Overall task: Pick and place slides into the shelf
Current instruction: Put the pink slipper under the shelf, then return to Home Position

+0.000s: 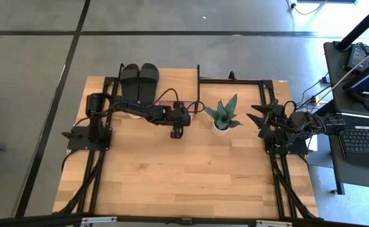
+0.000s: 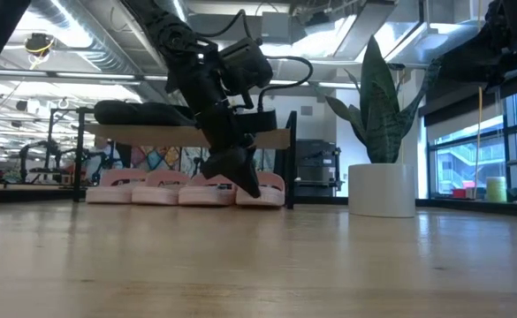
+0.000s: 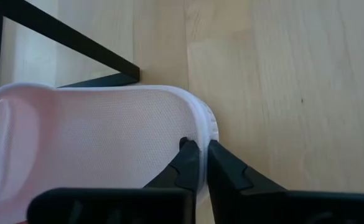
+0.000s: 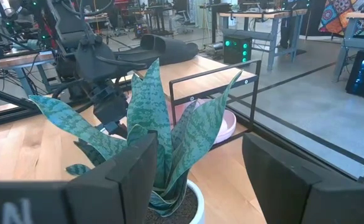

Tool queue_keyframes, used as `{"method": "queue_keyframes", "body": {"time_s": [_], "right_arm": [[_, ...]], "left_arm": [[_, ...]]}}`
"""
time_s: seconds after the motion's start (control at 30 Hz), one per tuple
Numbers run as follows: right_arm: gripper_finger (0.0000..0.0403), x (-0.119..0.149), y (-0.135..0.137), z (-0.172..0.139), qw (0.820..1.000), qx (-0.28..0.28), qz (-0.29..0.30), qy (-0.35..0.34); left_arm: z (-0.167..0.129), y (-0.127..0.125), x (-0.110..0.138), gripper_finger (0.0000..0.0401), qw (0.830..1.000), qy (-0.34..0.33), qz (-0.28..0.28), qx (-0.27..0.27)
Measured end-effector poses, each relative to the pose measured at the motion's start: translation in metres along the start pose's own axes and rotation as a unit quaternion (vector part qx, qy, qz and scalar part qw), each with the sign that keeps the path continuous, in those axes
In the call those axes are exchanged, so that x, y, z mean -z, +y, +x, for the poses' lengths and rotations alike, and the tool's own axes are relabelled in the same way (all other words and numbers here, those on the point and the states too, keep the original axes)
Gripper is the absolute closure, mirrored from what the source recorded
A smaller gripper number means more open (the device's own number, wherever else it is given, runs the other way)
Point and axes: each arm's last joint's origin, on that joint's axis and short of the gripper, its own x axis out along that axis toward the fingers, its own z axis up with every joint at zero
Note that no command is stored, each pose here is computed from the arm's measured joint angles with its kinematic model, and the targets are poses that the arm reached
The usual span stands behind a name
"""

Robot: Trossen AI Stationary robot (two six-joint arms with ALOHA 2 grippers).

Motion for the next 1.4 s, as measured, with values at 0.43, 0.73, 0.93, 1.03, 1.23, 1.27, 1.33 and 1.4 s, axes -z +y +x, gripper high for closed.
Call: {"method": "queue_keyframes", "body": {"time_s": [0.43,0.73,0.93,1.03,1.23,1.27,1.33,1.4], "right_arm": [[0.0169,0.000,0.000,0.000,1.000,0.000,0.000,0.000],[0.0169,0.000,0.000,0.000,1.000,0.000,0.000,0.000],[0.0169,0.000,0.000,0.000,1.000,0.000,0.000,0.000],[0.0169,0.000,0.000,0.000,1.000,0.000,0.000,0.000],[0.0169,0.000,0.000,0.000,1.000,0.000,0.000,0.000],[0.0169,0.000,0.000,0.000,1.000,0.000,0.000,0.000],[0.0169,0.000,0.000,0.000,1.000,0.000,0.000,0.000],[0.0169,0.000,0.000,0.000,1.000,0.000,0.000,0.000]], "left_arm": [[-0.001,-0.005,-0.002,0.0334,1.000,0.001,-0.008,-0.009],[-0.002,-0.007,-0.003,0.0273,1.000,-0.001,-0.021,-0.010],[-0.007,-0.018,-0.009,0.0267,1.000,-0.007,-0.003,-0.018],[-0.010,-0.025,-0.011,0.0267,0.998,0.003,0.009,-0.063],[-0.030,-0.039,-0.021,0.0267,0.993,-0.009,0.023,-0.112],[-0.034,-0.042,-0.024,0.0267,0.994,-0.018,0.021,-0.110],[-0.041,-0.047,-0.028,0.0267,0.995,-0.035,0.010,-0.098],[-0.044,-0.053,-0.030,0.0267,0.996,-0.052,-0.018,-0.067]]}}
